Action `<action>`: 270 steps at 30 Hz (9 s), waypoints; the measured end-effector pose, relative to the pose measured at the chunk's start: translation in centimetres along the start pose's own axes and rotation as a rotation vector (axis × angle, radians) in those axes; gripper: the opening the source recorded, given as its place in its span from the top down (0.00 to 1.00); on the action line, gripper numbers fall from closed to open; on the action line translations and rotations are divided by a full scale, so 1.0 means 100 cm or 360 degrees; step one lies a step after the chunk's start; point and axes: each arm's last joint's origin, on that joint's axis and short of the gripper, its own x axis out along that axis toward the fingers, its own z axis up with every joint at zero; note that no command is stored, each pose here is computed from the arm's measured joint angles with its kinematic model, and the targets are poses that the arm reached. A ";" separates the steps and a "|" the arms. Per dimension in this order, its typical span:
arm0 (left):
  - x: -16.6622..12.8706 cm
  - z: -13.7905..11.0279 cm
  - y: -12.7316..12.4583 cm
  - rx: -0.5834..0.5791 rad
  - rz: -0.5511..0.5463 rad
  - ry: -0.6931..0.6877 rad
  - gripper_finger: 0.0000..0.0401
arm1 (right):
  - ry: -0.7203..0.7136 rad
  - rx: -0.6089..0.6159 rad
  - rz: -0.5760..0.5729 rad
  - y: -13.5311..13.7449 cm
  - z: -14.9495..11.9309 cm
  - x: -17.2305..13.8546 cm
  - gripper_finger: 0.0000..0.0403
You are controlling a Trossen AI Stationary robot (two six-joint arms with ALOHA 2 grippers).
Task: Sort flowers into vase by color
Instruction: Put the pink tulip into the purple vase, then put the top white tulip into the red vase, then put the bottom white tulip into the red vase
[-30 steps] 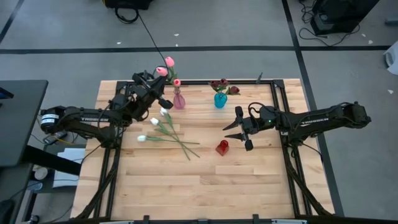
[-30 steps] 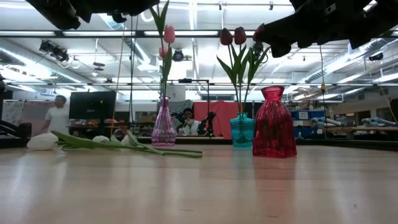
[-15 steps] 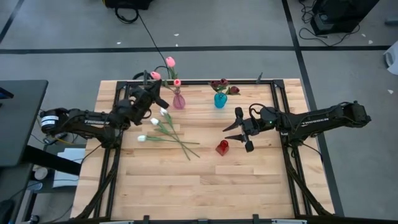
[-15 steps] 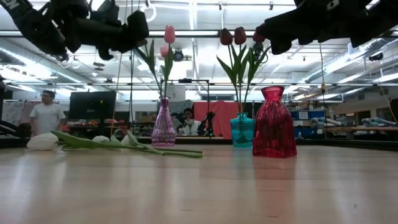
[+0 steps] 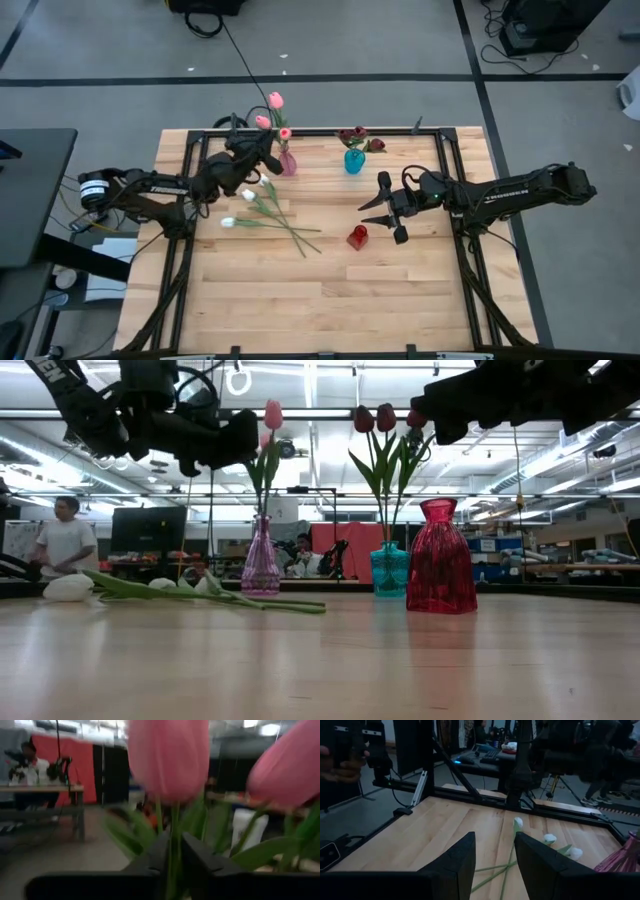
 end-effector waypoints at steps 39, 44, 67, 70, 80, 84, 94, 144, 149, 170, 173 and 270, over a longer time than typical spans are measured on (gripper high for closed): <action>-0.095 -0.068 -0.045 -0.0771 0.0014 0.1425 0.57 | 0.0180 0.0083 -0.0055 -0.003 -0.011 -0.002 0.63; -0.087 -0.089 -0.050 -0.0781 0.0124 0.1670 0.60 | 0.0180 0.0083 -0.0060 -0.004 -0.011 -0.002 0.63; -0.028 -0.102 -0.082 -0.0309 0.0364 0.2094 0.62 | 0.0170 0.0080 -0.0061 -0.004 -0.011 -0.002 0.63; -0.028 -0.102 -0.082 -0.0305 0.0368 0.2090 0.62 | 0.0169 0.0079 -0.0061 -0.004 -0.011 -0.002 0.63; -0.024 -0.103 -0.073 -0.0251 0.0462 0.2092 0.68 | 0.0159 0.0081 -0.0060 -0.004 -0.010 -0.002 0.63; -0.029 -0.103 -0.071 -0.0173 0.0485 0.2146 0.82 | 0.0159 0.0080 -0.0061 -0.004 -0.010 -0.002 0.63; -0.040 -0.088 -0.079 -0.0004 0.0322 0.2342 0.98 | 0.0190 0.0083 -0.0067 -0.004 -0.012 -0.002 0.63; -0.009 0.003 -0.232 -0.0194 -0.1275 -0.0270 0.99 | 0.0351 0.0242 -0.0450 -0.017 -0.007 -0.042 0.63; -0.009 -0.004 -0.234 -0.0205 -0.1275 -0.0271 0.99 | 0.0332 0.0238 -0.0451 -0.017 -0.006 -0.041 0.63; -0.009 -0.061 -0.241 -0.0104 -0.1227 0.0076 0.63 | 0.0329 0.0245 -0.0418 -0.016 -0.006 -0.041 0.63; -0.011 -0.062 -0.240 0.0020 -0.1239 0.0186 0.55 | 0.0329 0.0247 -0.0408 -0.016 -0.006 -0.041 0.63; -0.178 0.041 -0.120 0.0916 -0.0503 0.2154 0.97 | 0.0453 0.0278 -0.0464 -0.030 0.041 -0.023 0.65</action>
